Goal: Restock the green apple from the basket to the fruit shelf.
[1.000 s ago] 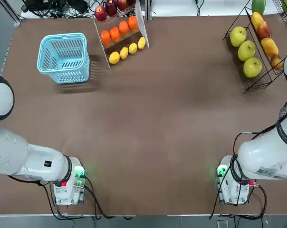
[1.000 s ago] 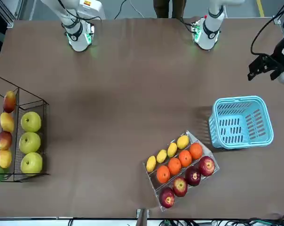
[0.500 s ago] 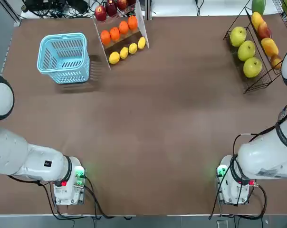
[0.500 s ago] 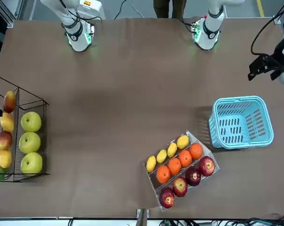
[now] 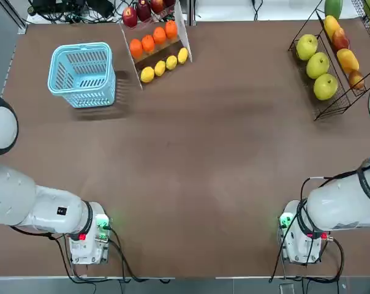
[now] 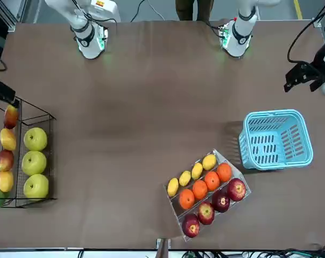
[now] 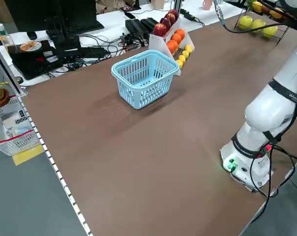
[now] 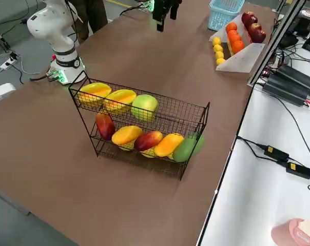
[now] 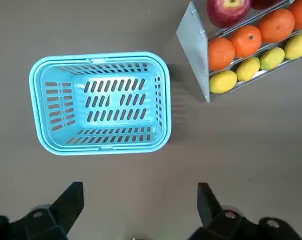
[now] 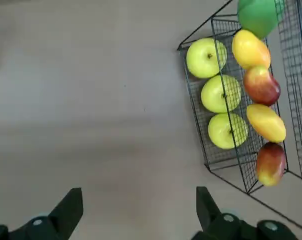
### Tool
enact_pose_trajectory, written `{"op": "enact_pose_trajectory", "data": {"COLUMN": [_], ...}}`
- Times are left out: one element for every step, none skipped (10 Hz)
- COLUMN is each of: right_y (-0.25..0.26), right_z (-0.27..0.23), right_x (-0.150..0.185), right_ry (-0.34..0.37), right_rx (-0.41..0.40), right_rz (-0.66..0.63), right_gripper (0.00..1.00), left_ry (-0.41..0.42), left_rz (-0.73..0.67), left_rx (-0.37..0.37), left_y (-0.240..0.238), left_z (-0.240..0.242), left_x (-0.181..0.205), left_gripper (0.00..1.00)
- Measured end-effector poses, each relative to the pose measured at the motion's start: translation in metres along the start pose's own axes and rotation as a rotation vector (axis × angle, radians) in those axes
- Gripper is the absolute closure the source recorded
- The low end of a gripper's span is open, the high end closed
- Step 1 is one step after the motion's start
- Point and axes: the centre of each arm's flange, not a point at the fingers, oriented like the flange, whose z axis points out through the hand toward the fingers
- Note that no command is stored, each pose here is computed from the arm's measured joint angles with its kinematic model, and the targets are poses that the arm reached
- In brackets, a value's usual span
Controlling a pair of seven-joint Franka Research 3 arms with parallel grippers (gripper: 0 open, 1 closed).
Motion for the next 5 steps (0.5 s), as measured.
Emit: {"op": "enact_pose_trajectory", "data": {"right_y": [-0.002,-0.004,-0.007,-0.009,-0.010], "right_z": [-0.002,-0.001,0.002,0.006,0.013], "right_x": [-0.009,-0.015,-0.020,-0.023,-0.023], "right_ry": [-0.003,-0.009,-0.016,-0.025,-0.030], "right_rx": [0.004,0.005,0.006,-0.002,-0.027], "right_rz": [0.021,0.043,0.049,0.048,0.045], "right_gripper": [0.00,0.00,0.00,0.00,0.00], "left_ry": [0.000,0.000,0.000,0.002,0.005], "left_rz": [0.000,0.000,0.000,0.000,0.000], "left_rx": [0.000,0.000,0.000,0.000,0.000], "left_y": [0.000,0.000,0.000,0.000,0.000], "left_z": [0.000,0.000,0.000,0.000,-0.001], "left_x": [0.000,0.000,0.000,0.000,0.000], "left_gripper": [0.00,0.00,0.00,0.00,0.00]}}
